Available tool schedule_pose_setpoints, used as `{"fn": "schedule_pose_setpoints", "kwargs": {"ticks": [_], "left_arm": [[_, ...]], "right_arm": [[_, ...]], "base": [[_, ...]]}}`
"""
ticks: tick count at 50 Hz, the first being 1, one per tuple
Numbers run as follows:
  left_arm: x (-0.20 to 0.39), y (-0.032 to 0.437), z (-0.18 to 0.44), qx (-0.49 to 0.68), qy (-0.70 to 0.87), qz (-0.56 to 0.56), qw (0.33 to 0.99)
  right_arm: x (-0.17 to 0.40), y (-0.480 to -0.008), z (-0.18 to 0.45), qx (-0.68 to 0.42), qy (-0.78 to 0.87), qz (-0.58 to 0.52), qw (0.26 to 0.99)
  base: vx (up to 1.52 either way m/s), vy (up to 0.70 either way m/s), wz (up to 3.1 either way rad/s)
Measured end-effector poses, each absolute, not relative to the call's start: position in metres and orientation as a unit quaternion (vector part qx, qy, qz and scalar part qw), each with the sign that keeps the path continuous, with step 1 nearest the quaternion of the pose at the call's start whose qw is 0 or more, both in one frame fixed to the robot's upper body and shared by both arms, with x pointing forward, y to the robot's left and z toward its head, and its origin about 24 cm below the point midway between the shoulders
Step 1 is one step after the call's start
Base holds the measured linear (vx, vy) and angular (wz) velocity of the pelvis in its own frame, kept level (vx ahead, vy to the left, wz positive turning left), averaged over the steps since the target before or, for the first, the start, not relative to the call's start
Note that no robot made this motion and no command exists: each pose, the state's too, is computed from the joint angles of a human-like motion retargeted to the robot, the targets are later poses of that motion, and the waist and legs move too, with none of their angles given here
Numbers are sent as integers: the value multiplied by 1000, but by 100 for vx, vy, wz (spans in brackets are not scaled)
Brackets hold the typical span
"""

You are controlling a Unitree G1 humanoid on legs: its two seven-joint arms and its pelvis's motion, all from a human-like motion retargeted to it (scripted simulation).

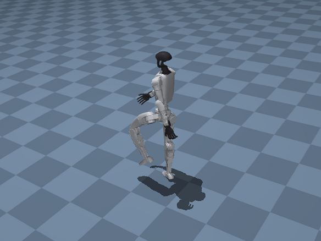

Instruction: Upper body actions

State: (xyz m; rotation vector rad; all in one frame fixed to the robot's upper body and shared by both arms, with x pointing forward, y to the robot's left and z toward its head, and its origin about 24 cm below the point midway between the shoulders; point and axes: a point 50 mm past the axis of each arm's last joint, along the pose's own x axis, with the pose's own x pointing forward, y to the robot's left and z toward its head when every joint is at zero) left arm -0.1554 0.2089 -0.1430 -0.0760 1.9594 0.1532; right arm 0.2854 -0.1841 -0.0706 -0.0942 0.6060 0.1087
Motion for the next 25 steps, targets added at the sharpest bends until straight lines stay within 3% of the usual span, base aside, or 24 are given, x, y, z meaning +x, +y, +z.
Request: {"fn": "schedule_pose_setpoints", "kwargs": {"ticks": [18,25], "left_arm": [[-107,221,-159,-37,769,108,629],[-64,230,-167,-23,729,110,675]], "right_arm": [[187,-181,-137,-35,452,91,887],[151,-195,-150,-31,492,50,868]], "base": [[25,1,27],[21,-8,-20]]}}
